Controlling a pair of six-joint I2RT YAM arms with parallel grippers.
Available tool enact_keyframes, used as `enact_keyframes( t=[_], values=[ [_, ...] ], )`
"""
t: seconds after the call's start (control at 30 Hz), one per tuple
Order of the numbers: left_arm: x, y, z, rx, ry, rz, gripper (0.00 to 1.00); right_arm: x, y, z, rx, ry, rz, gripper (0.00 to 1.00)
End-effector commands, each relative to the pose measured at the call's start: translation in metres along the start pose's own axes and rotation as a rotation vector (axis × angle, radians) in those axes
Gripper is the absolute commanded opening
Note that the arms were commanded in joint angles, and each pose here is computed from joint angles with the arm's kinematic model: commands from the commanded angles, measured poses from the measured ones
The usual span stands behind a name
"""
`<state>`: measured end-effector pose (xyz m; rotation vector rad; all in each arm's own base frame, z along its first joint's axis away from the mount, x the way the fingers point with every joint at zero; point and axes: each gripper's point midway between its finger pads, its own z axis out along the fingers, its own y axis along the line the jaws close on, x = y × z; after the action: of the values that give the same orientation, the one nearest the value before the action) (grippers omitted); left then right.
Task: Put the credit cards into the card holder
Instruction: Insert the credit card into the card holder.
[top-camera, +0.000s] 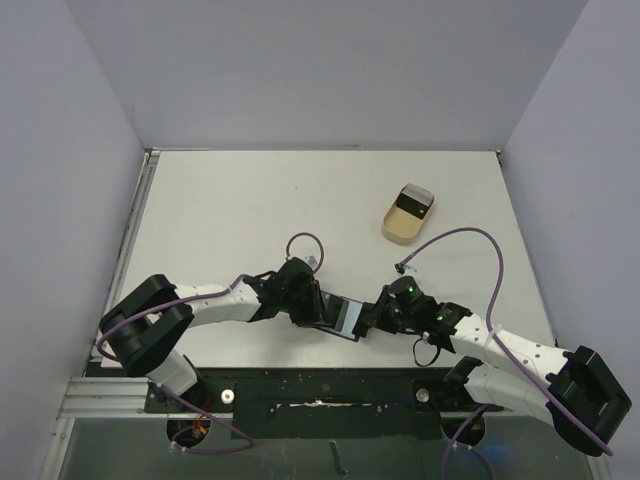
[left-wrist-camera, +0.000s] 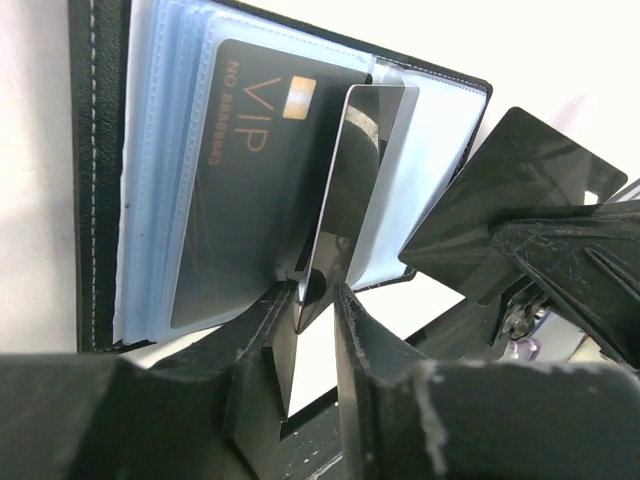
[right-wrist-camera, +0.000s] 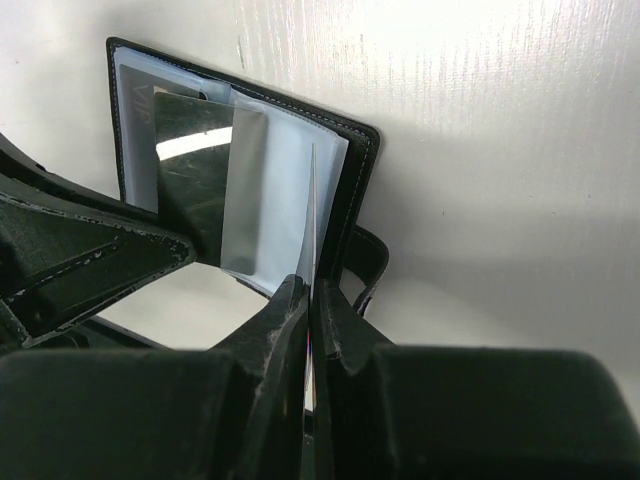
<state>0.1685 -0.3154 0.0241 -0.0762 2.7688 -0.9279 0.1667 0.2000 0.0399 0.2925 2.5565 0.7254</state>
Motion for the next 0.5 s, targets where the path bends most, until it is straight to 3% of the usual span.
enact_keyframes(
  t=[0.0,0.17,0.47],
  values=[
    [-0.008,0.017,-0.01,-0.125,-0.046,0.029,0.26,-0.008,0.002,-0.004,0.004,-0.043,-0.026,0.0],
    [-0.025,0.01,-0.027,-0.127,-0.138,0.039,0.36,-0.008,0.001,-0.004,0.007,-0.04,-0.03,0.0],
    [-0.036,-0.015,-0.025,-0.034,-0.171,0.076,0.4,-0.01,0.003,-0.004,0.005,-0.045,-0.033,0.0]
  ],
)
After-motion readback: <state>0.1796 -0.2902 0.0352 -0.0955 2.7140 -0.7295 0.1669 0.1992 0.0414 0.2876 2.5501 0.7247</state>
